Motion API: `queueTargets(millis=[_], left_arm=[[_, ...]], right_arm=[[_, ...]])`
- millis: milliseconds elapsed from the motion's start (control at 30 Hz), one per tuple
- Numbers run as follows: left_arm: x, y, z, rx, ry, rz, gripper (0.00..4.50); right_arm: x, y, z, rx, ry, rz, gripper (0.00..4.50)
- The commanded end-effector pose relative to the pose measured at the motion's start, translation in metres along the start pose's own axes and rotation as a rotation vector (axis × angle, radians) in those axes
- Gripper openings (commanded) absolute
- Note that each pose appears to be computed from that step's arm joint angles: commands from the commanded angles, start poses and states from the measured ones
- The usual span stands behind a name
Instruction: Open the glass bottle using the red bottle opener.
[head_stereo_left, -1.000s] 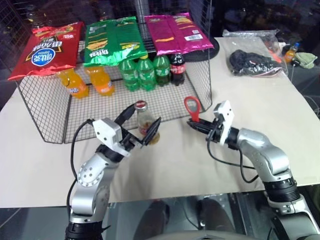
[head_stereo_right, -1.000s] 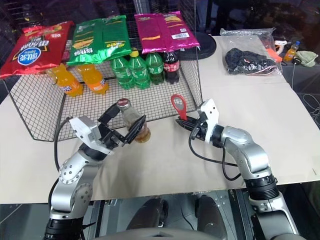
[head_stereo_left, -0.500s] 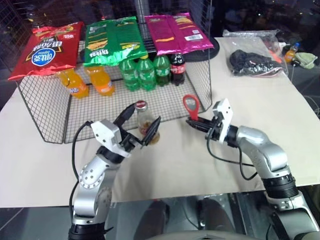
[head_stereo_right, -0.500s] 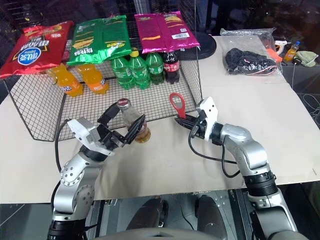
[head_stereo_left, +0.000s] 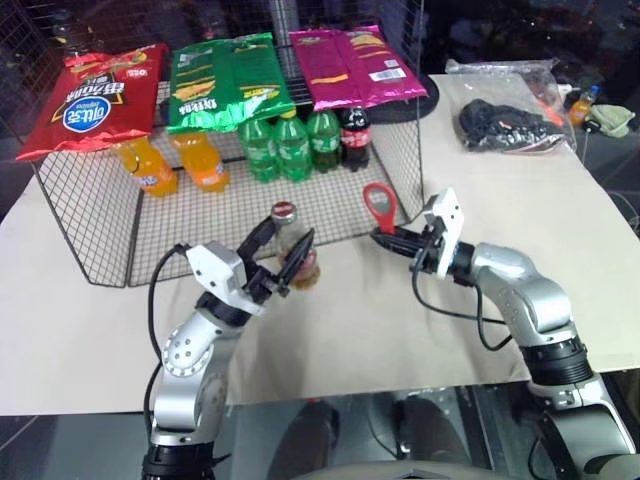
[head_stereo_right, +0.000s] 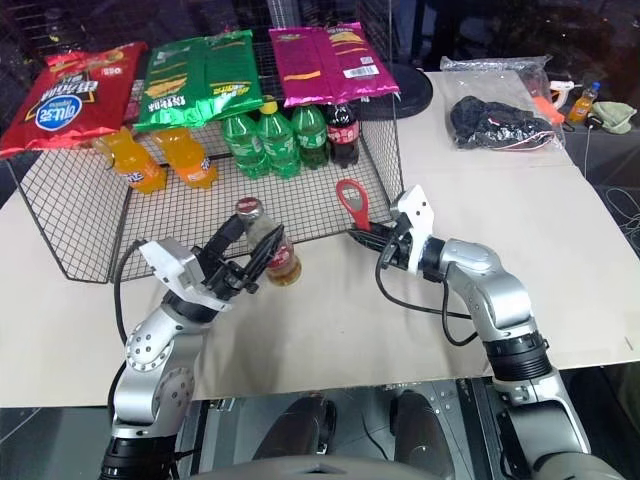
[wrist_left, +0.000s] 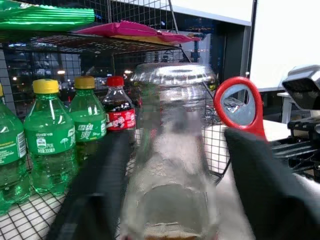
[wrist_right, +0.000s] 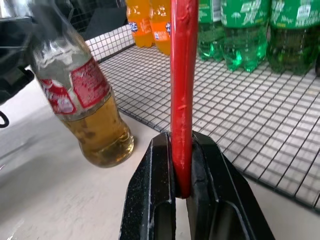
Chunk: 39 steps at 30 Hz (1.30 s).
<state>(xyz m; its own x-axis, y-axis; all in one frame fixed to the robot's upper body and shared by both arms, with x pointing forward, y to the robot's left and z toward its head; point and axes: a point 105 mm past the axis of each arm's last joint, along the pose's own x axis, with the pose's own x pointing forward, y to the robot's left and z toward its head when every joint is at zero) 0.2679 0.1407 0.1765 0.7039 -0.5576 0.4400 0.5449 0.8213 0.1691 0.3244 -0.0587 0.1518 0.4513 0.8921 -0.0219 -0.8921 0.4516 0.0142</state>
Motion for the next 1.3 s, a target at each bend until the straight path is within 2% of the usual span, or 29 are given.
queueTargets(millis=[33,67,233,367,567,833,1300], left_arm=[[-0.001,-0.003,-0.001,0.003,-0.003,-0.015,1.22],[-0.001,-0.003,-0.001,0.003,-0.003,-0.014,1.08],[-0.002,-0.002,-0.003,0.009,0.003,-0.009,1.06],[-0.002,-0.002,-0.005,0.013,0.007,-0.007,1.06],[-0.001,-0.004,-0.006,0.015,0.015,-0.015,1.04],[0.0,-0.002,-0.004,0.021,0.017,-0.011,1.03],[0.003,0.0,-0.004,0.015,0.018,-0.012,1.01]], right_arm=[[0.004,0.005,0.015,-0.067,-0.033,0.032,0.0],[0.005,0.006,0.016,-0.077,-0.031,0.036,0.0],[0.014,0.015,0.022,-0.139,-0.037,0.066,0.0],[0.03,0.022,0.029,-0.32,-0.047,0.068,0.0],[0.061,0.043,0.046,-0.589,-0.151,0.063,0.0],[0.077,0.039,0.054,-0.835,-0.262,-0.042,0.0],[0.083,0.037,0.031,-1.038,-0.276,-0.023,0.0]])
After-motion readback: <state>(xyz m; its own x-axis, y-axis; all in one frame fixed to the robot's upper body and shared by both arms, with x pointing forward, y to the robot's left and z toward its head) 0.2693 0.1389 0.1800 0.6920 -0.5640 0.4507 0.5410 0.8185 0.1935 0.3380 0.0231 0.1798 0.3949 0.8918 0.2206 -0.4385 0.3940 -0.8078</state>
